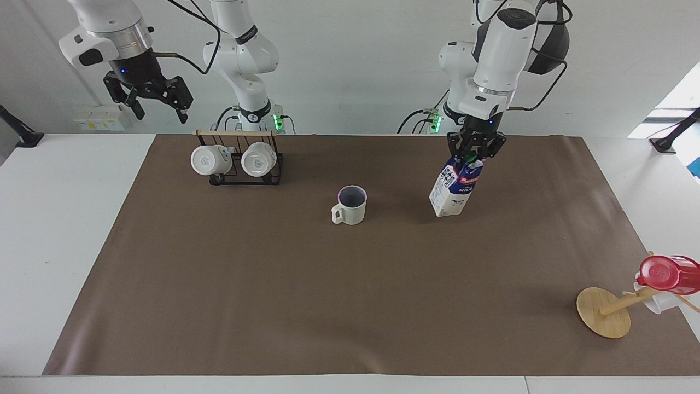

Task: Place cup and milk on table
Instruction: 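Stand the milk carton upright beside the white mug with the left gripper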

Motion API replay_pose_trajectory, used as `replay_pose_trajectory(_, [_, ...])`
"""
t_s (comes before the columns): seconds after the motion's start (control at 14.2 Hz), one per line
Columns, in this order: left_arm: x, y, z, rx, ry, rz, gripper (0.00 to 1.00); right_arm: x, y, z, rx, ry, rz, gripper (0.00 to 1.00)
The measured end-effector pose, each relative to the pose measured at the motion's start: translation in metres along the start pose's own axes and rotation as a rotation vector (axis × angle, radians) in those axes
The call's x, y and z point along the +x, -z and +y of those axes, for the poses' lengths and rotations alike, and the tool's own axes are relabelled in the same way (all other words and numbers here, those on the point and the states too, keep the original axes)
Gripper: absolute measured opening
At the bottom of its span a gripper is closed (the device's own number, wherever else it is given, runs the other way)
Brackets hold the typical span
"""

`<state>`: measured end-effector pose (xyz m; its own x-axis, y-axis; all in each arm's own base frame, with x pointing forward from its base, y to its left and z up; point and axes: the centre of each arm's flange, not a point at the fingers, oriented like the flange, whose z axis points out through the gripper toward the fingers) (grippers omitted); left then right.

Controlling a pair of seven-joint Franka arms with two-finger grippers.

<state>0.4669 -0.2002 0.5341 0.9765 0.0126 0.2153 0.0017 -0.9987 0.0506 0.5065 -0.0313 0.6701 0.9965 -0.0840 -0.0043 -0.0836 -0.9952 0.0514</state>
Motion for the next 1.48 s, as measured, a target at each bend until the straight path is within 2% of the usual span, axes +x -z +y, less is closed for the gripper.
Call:
replay_pose_trajectory(0.21, [-0.006, -0.019, 0.050, 0.039, 0.026, -0.007, 0.41, 0.000, 0.000, 0.000, 0.000, 0.000, 0.000, 1.00])
replay_pose_trajectory(0.42, [-0.018, -0.036, 0.099, 0.042, 0.032, -0.015, 0.41, 0.000, 0.000, 0.000, 0.000, 0.000, 0.000, 1.00])
replay_pose_trajectory(0.7, [-0.034, -0.061, 0.139, 0.087, 0.025, 0.024, 0.41, 0.000, 0.000, 0.000, 0.000, 0.000, 0.000, 1.00])
replay_pose_trajectory(1.2, [-0.032, -0.068, 0.143, 0.073, 0.029, 0.037, 0.41, 0.000, 0.000, 0.000, 0.000, 0.000, 0.000, 1.00])
replay_pose_trajectory(1.48, [-0.032, -0.071, 0.145, 0.069, 0.025, 0.036, 0.46, 0.000, 0.000, 0.000, 0.000, 0.000, 0.000, 1.00])
